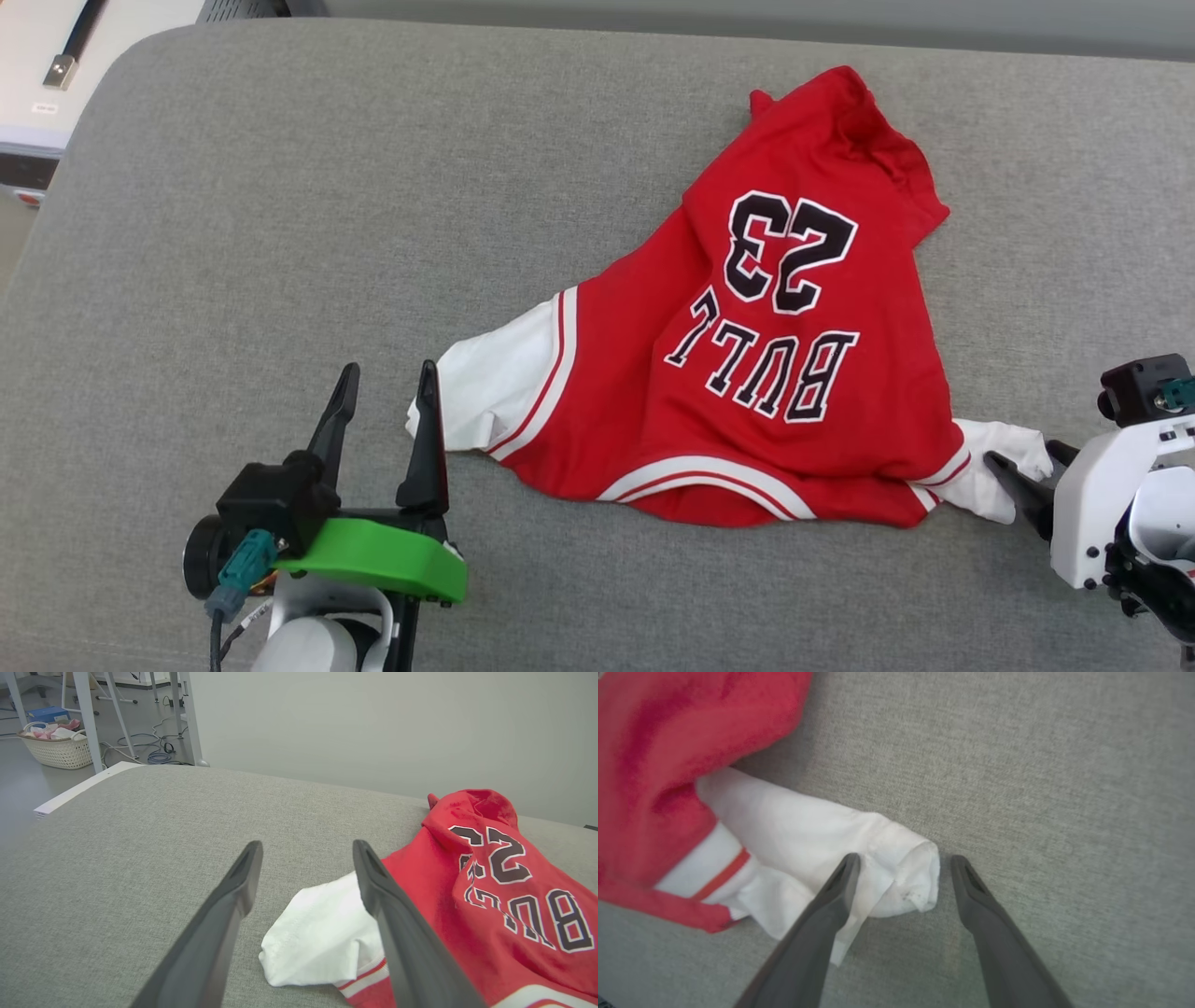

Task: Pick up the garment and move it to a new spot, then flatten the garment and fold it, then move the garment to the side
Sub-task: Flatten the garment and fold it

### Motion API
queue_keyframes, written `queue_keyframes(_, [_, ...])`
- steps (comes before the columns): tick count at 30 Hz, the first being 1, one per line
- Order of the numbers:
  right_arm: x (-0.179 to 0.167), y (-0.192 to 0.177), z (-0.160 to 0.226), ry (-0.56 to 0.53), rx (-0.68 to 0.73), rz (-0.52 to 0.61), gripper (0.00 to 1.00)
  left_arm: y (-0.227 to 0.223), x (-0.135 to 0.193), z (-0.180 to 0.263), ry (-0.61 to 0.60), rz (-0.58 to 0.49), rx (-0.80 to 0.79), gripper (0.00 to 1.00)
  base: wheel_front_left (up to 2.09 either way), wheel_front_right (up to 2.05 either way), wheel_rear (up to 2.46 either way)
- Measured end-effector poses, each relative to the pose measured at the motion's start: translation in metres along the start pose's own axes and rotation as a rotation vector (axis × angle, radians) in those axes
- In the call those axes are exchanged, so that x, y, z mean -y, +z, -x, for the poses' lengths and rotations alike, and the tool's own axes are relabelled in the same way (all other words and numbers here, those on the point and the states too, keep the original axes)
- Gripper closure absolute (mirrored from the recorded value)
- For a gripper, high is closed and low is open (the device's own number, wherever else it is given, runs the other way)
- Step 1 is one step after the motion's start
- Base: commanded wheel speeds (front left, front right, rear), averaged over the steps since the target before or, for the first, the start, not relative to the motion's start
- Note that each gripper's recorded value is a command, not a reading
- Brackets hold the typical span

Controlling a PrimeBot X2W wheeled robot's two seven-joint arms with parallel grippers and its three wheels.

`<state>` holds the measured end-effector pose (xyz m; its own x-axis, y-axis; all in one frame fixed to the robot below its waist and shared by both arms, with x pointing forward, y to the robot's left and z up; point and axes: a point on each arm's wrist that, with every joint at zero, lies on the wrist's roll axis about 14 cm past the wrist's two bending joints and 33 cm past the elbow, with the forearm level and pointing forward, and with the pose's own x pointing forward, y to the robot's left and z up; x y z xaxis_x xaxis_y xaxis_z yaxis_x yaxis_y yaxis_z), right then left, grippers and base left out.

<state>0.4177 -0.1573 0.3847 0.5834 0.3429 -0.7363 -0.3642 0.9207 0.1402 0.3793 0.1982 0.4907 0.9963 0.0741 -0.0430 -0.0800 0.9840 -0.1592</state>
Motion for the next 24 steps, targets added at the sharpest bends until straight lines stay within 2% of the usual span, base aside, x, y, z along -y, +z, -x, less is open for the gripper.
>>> queue_keyframes(4, [0.000, -0.014, -0.011, 0.022, -0.083, 0.007, 0.00, -0.005, -0.005, -0.002, 0.015, -0.001, -0.009, 0.00, 0.00, 0.00, 0.00])
queue_keyframes(5, [-0.002, -0.017, -0.013, 0.031, -0.097, 0.005, 0.64, -0.006, -0.007, -0.001, 0.020, -0.002, -0.013, 0.00, 0.00, 0.00, 0.00])
queue_keyframes(6, [-0.003, -0.019, -0.014, 0.042, -0.110, 0.000, 1.00, -0.008, -0.008, -0.001, 0.025, -0.003, -0.016, 0.00, 0.00, 0.00, 0.00])
queue_keyframes(14, [0.000, -0.007, 0.002, 0.050, -0.050, -0.067, 1.00, -0.005, -0.010, 0.002, 0.031, 0.002, -0.004, 0.00, 0.00, 0.00, 0.00])
queue_keyframes(24, [0.025, -0.002, 0.083, -0.068, 0.070, -0.182, 1.00, 0.005, 0.001, 0.011, -0.006, 0.013, 0.021, 0.00, 0.00, 0.00, 0.00])
